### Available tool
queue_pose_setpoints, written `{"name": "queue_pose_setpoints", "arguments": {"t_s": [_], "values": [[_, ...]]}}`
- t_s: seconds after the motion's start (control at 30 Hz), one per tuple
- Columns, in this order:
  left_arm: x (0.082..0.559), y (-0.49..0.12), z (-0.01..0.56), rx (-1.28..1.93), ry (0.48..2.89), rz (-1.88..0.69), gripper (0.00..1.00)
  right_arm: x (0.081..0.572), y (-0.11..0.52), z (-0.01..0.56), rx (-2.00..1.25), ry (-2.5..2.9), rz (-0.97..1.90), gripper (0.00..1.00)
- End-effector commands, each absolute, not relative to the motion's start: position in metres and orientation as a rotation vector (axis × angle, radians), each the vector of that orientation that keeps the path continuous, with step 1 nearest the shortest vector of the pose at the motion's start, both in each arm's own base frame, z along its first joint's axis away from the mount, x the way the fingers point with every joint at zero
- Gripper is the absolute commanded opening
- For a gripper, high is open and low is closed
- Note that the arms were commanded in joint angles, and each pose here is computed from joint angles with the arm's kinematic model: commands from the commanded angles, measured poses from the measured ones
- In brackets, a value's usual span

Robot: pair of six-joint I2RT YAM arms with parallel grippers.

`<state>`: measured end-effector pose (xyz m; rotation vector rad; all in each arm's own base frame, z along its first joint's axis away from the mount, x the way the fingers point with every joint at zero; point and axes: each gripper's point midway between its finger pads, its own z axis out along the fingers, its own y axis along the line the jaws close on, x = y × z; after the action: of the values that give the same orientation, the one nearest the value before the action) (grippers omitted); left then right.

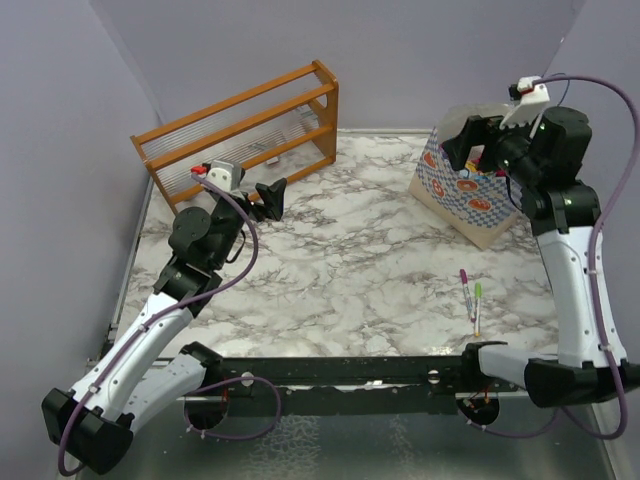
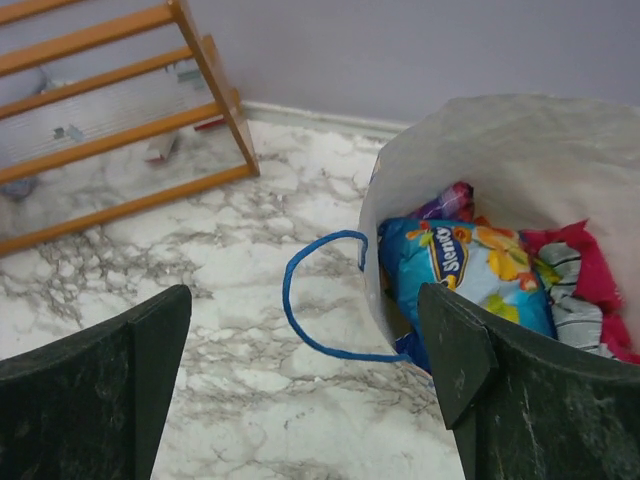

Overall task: Take the snacks out of the paper bag
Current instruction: Move the paper bag to the center of the board.

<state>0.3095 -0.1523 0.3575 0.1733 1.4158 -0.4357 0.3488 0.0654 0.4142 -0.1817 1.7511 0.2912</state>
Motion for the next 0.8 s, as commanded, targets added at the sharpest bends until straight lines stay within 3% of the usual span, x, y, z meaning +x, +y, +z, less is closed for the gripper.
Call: {"name": "queue_pose_setpoints", "arguments": {"t_s": [0.0,0.27,0.57,0.63,0.77], "values": [[0.312,-0.152,0.357,0.159,1.408,-0.428,0.95,0.359,0.089,0.382,-0.295,1.871,0.42,0.96],[0.315,-0.149,0.354,0.144,1.42,-0.408,0.94,0.356,0.133,0.365,-0.443,1.914,0.728,0.99],[0.317,-0.151,0.351,0.149,1.43,-0.41,0.94,0.338,0.14,0.367,-0.477,1.853,0.781,0.99],[0.317,-0.151,0.351,0.149,1.43,-0.412,0.94,0.333,0.148,0.367,-0.507,1.843,0.853,0.94],[0.317,-0.151,0.35,0.149,1.434,-0.41,0.94,0.318,0.166,0.377,-0.571,1.797,1.021,0.73]]}}
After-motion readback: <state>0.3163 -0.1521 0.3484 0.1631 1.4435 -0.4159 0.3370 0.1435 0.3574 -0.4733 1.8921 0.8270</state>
